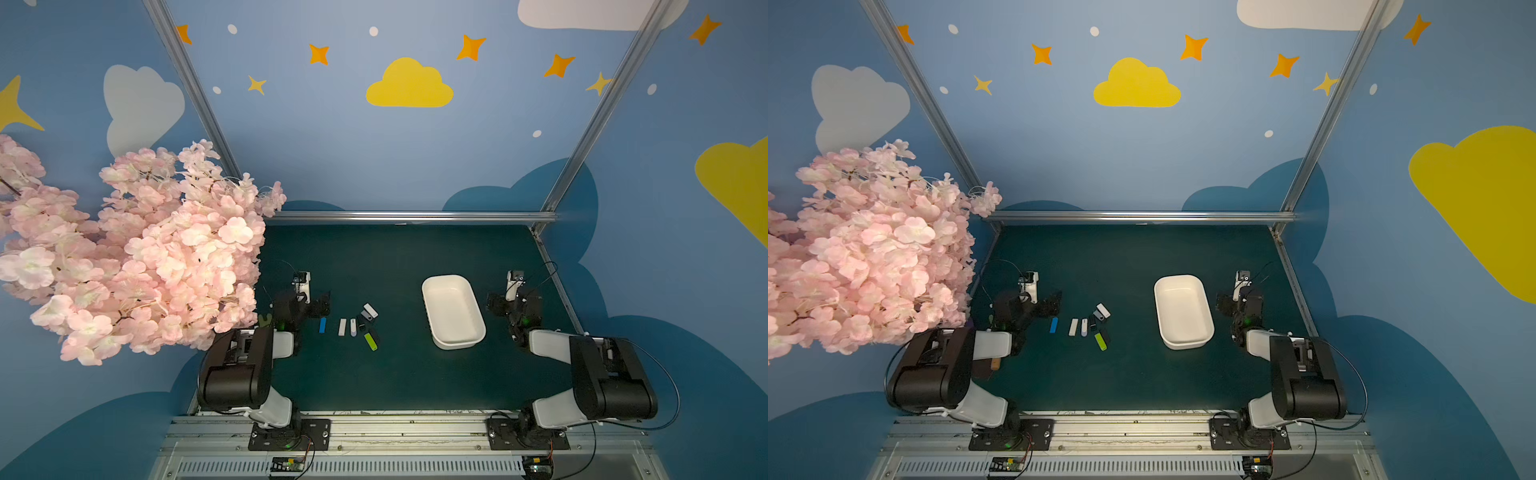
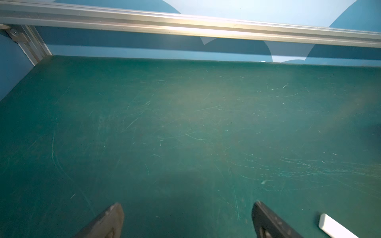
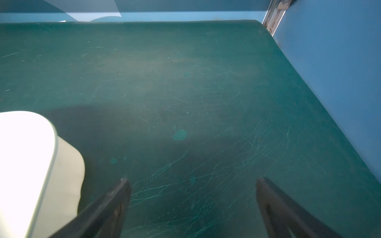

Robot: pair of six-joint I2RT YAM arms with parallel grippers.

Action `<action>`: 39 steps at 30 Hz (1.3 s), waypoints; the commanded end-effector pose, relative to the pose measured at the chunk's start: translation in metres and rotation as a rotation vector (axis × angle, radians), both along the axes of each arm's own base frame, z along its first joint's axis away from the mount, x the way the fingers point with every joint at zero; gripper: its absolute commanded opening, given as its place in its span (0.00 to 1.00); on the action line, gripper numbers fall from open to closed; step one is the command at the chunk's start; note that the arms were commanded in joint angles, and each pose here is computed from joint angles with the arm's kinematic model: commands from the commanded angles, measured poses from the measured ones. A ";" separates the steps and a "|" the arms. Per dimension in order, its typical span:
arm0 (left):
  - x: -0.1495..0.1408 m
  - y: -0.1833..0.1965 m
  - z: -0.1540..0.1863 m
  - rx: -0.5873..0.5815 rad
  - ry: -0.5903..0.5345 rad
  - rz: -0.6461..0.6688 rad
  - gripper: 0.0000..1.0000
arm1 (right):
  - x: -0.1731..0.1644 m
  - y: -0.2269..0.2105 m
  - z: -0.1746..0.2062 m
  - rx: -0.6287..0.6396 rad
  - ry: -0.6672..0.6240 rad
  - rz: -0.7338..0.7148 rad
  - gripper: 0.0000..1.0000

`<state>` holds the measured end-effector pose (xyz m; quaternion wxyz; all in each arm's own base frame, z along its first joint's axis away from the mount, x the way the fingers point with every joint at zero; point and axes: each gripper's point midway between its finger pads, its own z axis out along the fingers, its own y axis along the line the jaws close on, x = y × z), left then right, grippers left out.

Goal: Put the usb flash drive into the storage box
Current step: Pick up the USB flash from the center of the board.

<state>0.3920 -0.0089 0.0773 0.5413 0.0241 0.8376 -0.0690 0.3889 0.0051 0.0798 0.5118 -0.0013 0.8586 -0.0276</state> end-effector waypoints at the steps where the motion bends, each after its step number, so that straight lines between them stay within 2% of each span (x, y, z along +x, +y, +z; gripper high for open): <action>1: 0.001 0.002 0.006 0.004 -0.014 0.007 1.00 | 0.003 0.003 0.008 0.000 -0.018 0.009 0.98; 20: 0.000 0.003 0.007 0.009 -0.022 0.014 1.00 | 0.002 0.003 0.007 0.003 -0.015 0.011 0.98; 22: -0.003 0.004 0.015 0.027 -0.048 0.041 1.00 | 0.003 0.001 0.008 -0.006 -0.020 0.000 0.98; 24: -0.011 -0.002 0.032 0.055 -0.071 0.036 1.00 | 0.000 -0.008 0.013 -0.029 -0.026 -0.079 0.98; 28: -0.029 -0.015 0.057 0.068 -0.042 0.017 1.00 | -0.002 0.000 0.017 -0.064 -0.047 -0.051 0.98; 31: -0.044 -0.017 0.075 -0.012 -0.056 0.061 1.00 | -0.008 0.004 0.020 -0.077 -0.081 -0.038 0.98; 32: -0.048 -0.017 0.082 -0.056 -0.072 0.081 1.00 | -0.009 0.005 0.028 -0.082 -0.115 -0.037 0.98; 34: -0.052 -0.016 0.088 -0.127 -0.101 0.120 1.00 | -0.013 -0.004 0.062 -0.100 -0.231 -0.135 0.98; 35: -0.053 -0.010 0.085 -0.182 -0.094 0.188 1.00 | -0.019 -0.007 0.083 -0.091 -0.272 -0.185 0.98; 37: -0.059 0.011 0.070 -0.318 -0.013 0.387 1.00 | -0.034 -0.018 0.109 0.072 -0.264 -0.299 0.98; 38: -0.061 0.012 0.064 -0.343 0.051 0.407 1.00 | -0.044 -0.024 0.117 0.167 -0.215 -0.342 0.98; 39: -0.062 0.005 0.060 -0.336 0.113 0.375 1.00 | -0.059 -0.035 0.115 0.283 -0.165 -0.456 0.98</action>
